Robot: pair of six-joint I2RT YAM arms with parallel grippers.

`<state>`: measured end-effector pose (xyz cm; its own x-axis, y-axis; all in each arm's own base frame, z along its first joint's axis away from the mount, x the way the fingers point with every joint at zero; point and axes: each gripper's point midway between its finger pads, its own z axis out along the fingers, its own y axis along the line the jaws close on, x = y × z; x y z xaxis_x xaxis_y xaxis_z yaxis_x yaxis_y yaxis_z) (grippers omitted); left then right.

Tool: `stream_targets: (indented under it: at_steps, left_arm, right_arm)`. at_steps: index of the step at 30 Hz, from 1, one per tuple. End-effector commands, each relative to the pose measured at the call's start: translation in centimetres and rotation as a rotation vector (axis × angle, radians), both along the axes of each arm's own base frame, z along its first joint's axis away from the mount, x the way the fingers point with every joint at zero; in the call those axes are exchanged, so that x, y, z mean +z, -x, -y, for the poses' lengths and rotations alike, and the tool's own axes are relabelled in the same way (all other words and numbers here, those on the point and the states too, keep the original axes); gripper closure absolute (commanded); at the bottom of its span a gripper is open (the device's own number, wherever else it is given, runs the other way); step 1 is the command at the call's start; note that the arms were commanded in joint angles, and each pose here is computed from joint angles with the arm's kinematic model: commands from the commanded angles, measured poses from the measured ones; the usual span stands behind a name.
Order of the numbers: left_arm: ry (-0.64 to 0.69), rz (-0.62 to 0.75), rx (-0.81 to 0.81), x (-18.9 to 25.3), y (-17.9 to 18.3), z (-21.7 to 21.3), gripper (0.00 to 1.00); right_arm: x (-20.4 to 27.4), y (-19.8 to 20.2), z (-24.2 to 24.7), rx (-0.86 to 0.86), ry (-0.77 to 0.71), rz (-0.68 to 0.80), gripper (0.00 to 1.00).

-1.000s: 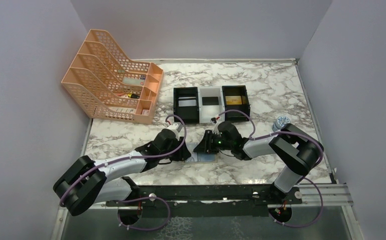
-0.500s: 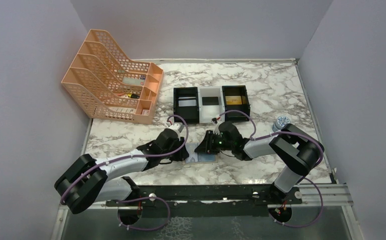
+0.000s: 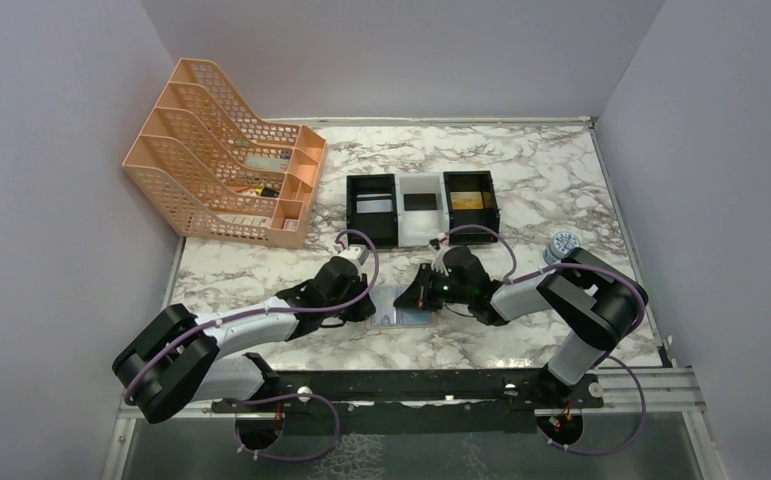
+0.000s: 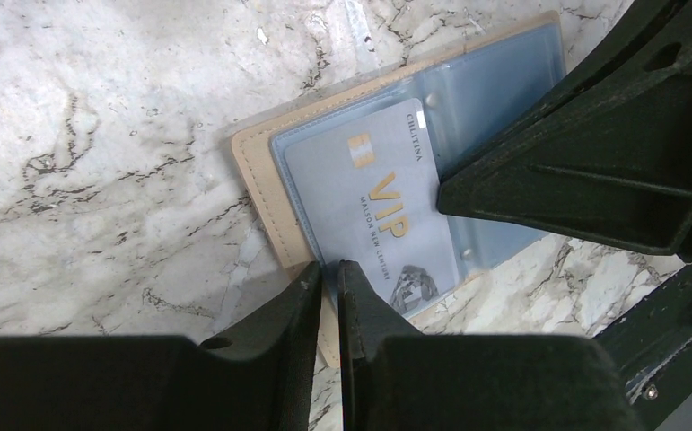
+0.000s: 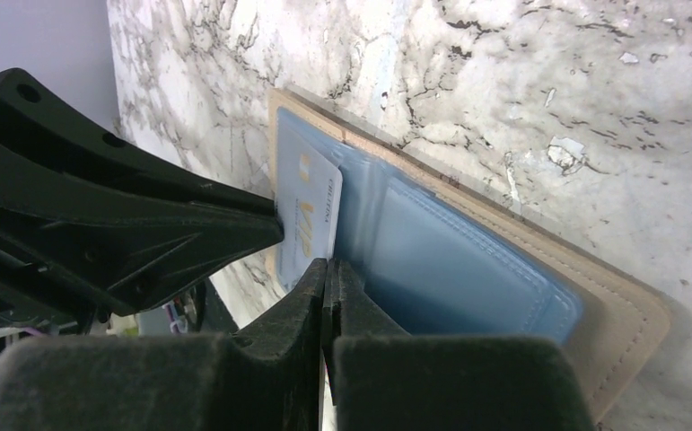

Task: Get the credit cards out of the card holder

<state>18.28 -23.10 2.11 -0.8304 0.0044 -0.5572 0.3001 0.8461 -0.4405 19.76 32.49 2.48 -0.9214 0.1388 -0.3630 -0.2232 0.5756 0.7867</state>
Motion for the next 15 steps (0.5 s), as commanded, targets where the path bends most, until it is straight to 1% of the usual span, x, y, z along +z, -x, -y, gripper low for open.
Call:
stream_targets:
  at_steps: [1,8,13,15]
  left_arm:
    - [-0.093,-0.036,-0.003,-1.7,0.7,-1.3,0.86]
    - [-0.112,-0.042,0.020,-2.2,0.7,-1.8,0.88]
    - [-0.106,-0.043,0.010,-2.1,0.8,-1.7,0.88]
    - [-0.102,-0.043,0.004,-2.0,0.9,-1.6,0.88]
  right_arm:
    - [1.4,0.3,-0.4,0.025,-0.081,0.006,0.99]
    - [0.5,0.0,1.0,-0.004,-0.055,-0.005,0.99]
    - [0.5,0.2,1.1,0.013,-0.056,-0.003,0.99]
    - [0.7,0.4,0.6,0.052,-0.061,-0.003,0.95]
